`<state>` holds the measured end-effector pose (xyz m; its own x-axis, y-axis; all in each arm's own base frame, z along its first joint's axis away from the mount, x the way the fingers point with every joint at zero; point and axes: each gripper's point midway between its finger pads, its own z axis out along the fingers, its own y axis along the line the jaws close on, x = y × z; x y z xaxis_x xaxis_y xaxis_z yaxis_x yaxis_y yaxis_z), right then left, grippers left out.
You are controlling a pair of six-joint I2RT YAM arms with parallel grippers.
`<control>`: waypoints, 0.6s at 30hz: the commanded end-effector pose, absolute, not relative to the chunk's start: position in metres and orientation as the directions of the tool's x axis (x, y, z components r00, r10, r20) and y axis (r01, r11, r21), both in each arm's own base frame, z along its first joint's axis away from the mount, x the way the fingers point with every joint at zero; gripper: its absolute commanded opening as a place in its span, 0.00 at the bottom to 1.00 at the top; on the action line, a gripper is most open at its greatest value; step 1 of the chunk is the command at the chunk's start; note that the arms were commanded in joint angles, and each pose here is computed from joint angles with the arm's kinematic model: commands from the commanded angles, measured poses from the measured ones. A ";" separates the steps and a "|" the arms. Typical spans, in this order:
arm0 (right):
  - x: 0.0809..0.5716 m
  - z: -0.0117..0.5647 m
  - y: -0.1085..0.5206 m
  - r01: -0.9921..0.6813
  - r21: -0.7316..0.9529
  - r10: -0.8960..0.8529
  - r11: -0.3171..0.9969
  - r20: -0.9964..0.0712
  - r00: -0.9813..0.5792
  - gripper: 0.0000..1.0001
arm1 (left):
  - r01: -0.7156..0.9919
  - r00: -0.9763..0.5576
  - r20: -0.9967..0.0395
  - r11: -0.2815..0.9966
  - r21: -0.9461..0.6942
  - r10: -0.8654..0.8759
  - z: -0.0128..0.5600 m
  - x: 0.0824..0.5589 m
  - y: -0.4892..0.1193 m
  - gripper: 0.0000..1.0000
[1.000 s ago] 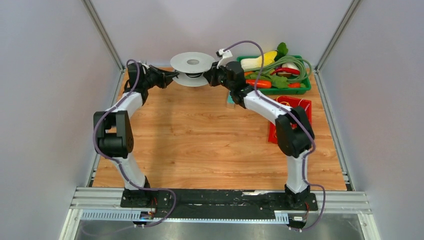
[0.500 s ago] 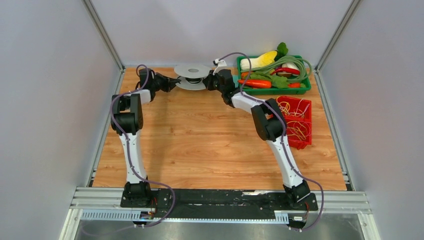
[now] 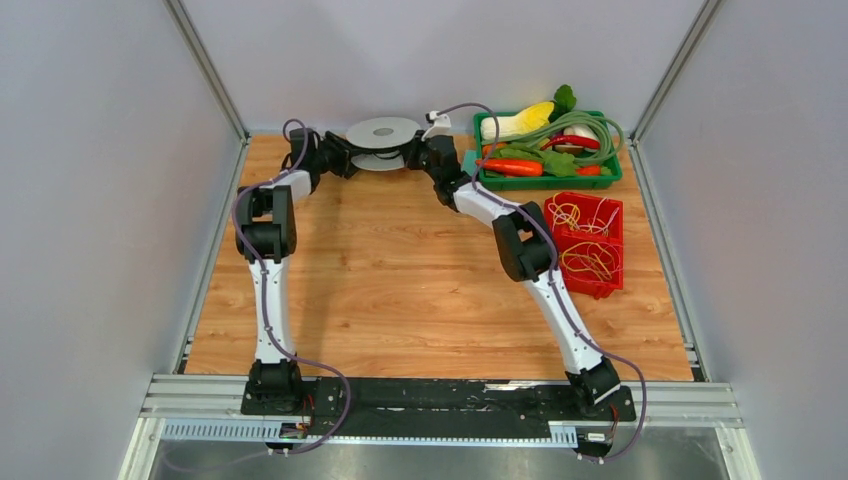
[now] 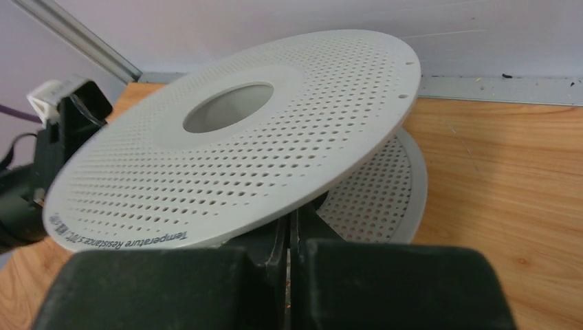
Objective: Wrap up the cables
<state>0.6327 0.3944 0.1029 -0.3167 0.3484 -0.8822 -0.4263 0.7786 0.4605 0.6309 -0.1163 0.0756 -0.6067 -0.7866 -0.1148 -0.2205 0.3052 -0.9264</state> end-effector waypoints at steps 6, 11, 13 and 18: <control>0.637 0.128 0.398 -0.367 0.557 0.477 0.745 -0.830 -0.290 0.00 | -0.335 -0.605 0.030 0.221 -0.916 -0.796 0.067 0.599 -0.106 0.62; 0.641 0.117 0.389 -0.289 0.596 0.508 0.749 -0.797 -0.327 0.00 | -0.370 -0.602 0.056 0.216 -0.904 -0.797 0.070 0.576 -0.104 0.64; 0.639 0.109 0.388 -0.262 0.616 0.515 0.743 -0.776 -0.363 0.00 | -0.377 -0.605 0.068 0.210 -0.902 -0.794 0.071 0.572 -0.103 0.66; 0.634 0.095 0.383 -0.212 0.655 0.535 0.725 -0.730 -0.426 0.00 | -0.400 -0.625 0.113 0.192 -0.896 -0.773 0.070 0.562 -0.109 0.69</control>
<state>0.6323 0.3870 0.0807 -0.4192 0.4716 -0.7758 -0.2503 0.7613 0.5981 0.5712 -0.1047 0.0503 -0.6053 -0.7910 0.0887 -0.4007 0.2066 -0.8926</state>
